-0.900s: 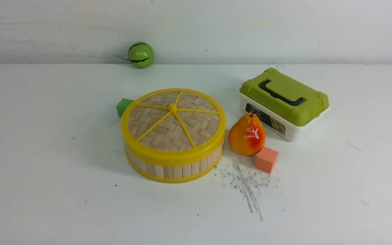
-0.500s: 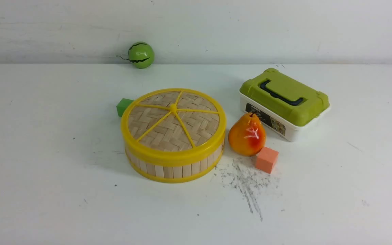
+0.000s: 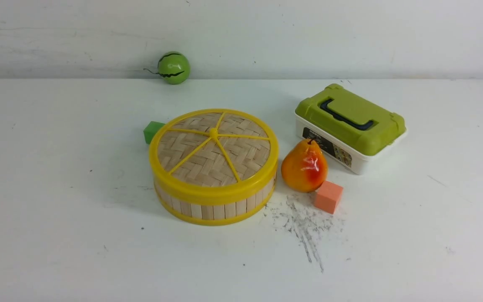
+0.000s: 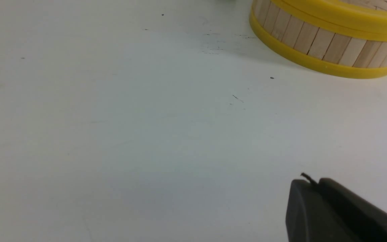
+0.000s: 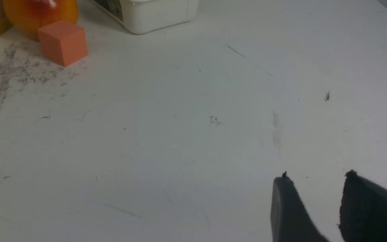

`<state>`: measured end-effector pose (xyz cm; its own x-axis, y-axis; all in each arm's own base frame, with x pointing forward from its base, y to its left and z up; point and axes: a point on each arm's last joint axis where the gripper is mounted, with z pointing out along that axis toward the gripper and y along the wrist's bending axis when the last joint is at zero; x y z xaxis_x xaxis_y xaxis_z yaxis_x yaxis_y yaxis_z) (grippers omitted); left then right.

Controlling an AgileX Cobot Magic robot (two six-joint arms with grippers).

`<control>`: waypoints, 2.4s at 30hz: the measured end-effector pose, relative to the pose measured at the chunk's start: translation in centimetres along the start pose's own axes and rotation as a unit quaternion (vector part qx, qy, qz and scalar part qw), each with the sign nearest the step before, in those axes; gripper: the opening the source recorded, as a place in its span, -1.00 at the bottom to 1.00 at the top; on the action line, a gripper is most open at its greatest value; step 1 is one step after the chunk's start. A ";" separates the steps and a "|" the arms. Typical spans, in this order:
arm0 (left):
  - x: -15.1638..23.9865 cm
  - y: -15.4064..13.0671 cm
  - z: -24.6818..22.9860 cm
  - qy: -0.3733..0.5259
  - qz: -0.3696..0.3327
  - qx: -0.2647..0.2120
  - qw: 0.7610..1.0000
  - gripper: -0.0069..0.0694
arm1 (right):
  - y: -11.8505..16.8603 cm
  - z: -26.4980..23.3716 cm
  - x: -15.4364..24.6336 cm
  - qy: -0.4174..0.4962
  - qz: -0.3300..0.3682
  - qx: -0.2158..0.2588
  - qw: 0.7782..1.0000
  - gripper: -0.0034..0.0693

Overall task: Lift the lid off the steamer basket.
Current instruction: Use the left arm to lift the lid of the steamer

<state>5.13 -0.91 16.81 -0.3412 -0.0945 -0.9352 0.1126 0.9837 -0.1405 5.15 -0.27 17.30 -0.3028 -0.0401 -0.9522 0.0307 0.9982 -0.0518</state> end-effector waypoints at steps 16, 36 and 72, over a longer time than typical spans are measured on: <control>-0.1 0.0 0.0 -0.005 0.000 0.001 1.000 -0.72 | 0.0 0.0 0.0 0.000 0.000 0.000 1.000 -0.25; -7.1 -0.6 -3.5 -0.427 -0.095 0.084 0.895 -0.67 | 0.0 0.0 0.0 0.000 0.000 0.000 1.000 -0.25; -18.7 -6.5 14.1 0.380 -0.148 0.143 0.902 -0.85 | 0.0 0.0 0.0 0.000 0.000 0.000 1.000 -0.25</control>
<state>23.94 -7.74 30.65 -0.9249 -0.1075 -0.3648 0.1099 0.8428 -0.5269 5.15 -0.27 17.30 -0.3028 -0.0401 -0.9522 0.0307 0.9982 -0.0518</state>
